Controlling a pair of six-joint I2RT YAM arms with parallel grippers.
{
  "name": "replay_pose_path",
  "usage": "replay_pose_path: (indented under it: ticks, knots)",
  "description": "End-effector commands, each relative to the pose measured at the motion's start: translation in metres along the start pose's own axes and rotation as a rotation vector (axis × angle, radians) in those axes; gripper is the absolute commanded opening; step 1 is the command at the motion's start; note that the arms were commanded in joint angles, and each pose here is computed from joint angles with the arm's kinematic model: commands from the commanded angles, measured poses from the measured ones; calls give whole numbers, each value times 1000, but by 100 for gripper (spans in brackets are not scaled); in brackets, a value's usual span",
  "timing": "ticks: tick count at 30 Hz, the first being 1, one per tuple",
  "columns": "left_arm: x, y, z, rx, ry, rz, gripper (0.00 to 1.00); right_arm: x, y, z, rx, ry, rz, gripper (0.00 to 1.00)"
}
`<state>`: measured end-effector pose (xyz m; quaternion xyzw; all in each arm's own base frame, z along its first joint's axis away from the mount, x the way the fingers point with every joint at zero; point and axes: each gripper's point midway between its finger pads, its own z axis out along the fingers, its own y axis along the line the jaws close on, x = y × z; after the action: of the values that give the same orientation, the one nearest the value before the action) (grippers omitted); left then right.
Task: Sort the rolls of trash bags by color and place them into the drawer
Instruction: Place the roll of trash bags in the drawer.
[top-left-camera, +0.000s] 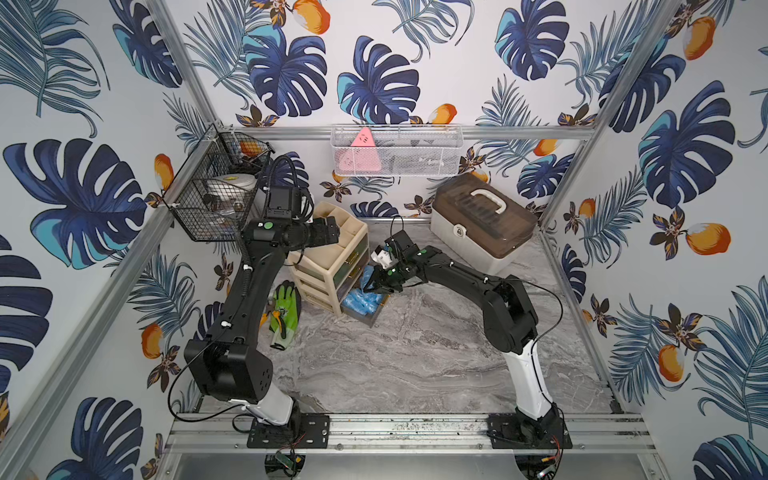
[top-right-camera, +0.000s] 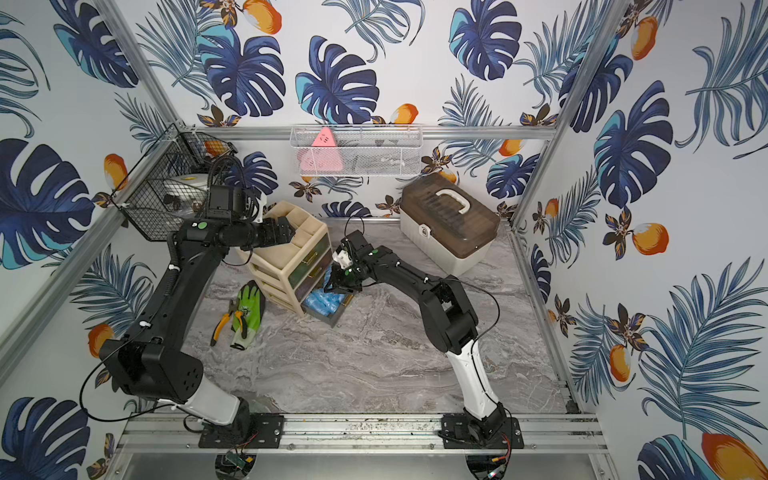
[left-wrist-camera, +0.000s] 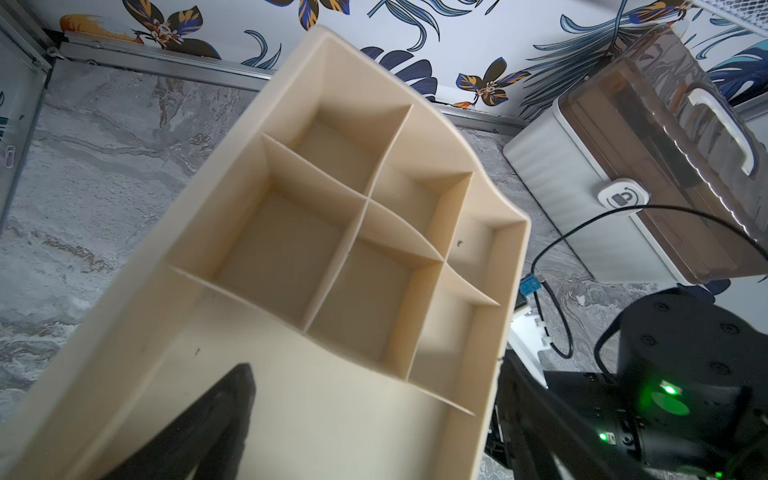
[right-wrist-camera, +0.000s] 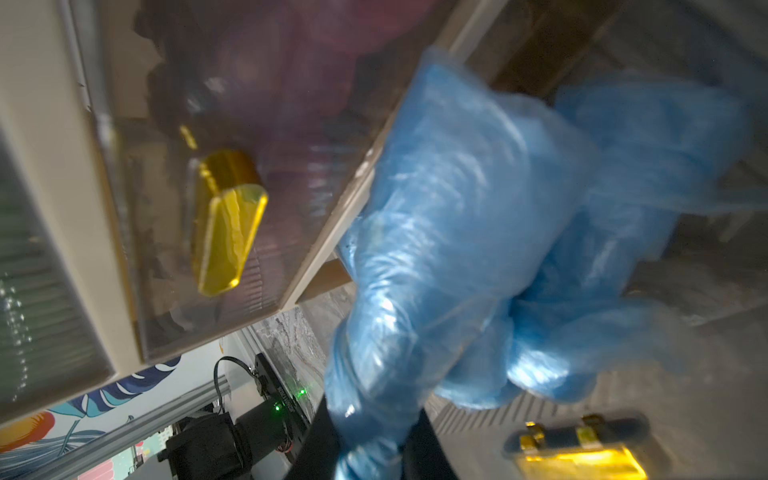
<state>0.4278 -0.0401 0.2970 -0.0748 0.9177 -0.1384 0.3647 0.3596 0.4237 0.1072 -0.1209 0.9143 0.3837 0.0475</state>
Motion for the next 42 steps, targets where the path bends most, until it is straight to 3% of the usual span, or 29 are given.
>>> replay_pose_path:
  ticks: [1,6,11,20,25,42]
  knots:
    - [9,6,0,-26,37,4,95,16,-16,1,28,82,10,5]
    - [8,5,-1,-21,34,2,95,15,-36,-3,68,84,29,15]
    - [9,5,0,-19,38,-1,95,12,-41,-7,105,80,7,38]
    - [7,4,-4,-22,31,2,95,2,-43,-32,219,24,-62,60]
    - [6,5,-5,-30,31,7,95,-3,-48,-46,285,-30,-85,57]
    - [8,7,-5,-39,40,11,95,-11,-50,-16,219,8,-45,21]
